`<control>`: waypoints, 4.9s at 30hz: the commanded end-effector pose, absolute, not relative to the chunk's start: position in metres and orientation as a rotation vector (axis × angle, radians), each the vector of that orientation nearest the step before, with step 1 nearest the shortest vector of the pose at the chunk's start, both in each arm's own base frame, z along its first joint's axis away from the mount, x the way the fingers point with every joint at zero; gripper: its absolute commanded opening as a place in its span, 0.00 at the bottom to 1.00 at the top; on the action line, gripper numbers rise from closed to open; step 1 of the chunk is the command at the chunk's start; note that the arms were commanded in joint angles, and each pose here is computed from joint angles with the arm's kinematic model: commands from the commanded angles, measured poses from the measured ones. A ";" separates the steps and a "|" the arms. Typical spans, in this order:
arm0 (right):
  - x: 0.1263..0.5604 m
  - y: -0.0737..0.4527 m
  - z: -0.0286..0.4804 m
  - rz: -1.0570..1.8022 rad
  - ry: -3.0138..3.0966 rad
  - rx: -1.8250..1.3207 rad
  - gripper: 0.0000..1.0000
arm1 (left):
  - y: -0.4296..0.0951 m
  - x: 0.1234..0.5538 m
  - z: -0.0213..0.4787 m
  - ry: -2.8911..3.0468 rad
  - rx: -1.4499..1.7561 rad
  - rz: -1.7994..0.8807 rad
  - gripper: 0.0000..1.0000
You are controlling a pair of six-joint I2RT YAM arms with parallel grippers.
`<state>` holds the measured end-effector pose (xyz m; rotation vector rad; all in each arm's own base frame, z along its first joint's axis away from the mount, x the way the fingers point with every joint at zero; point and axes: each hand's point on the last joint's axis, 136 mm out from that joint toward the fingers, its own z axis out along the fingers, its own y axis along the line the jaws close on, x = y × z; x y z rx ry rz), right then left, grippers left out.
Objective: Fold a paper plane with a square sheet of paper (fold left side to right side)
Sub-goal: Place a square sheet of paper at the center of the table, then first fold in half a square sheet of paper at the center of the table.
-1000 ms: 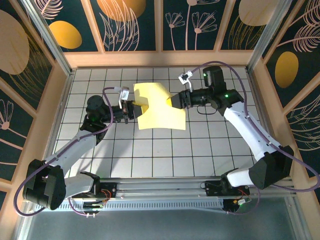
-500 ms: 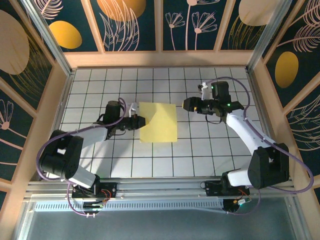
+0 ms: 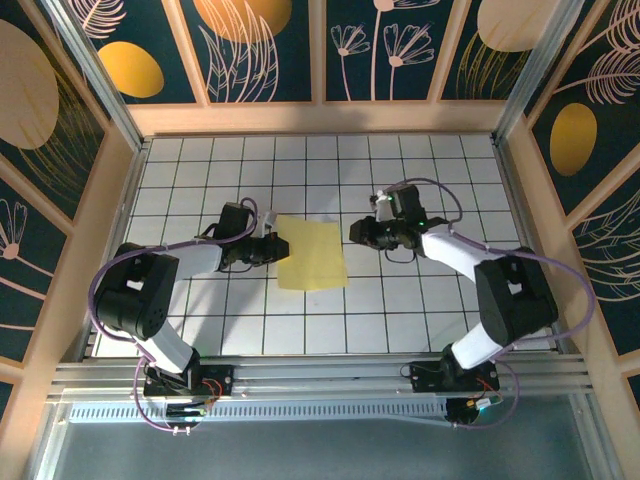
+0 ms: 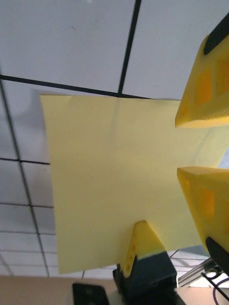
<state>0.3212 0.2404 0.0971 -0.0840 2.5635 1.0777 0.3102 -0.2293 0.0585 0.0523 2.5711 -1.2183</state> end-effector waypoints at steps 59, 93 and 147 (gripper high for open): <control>0.306 0.261 -0.004 0.955 2.808 -0.018 0.01 | -0.301 0.323 0.106 2.450 0.192 -1.498 0.71; 0.314 0.269 0.042 1.077 2.646 -0.020 0.05 | -0.302 0.325 0.052 2.596 0.106 -1.329 0.00; 0.314 0.283 0.044 1.341 2.609 0.022 0.00 | -0.261 0.345 0.091 2.491 -0.014 -0.987 0.47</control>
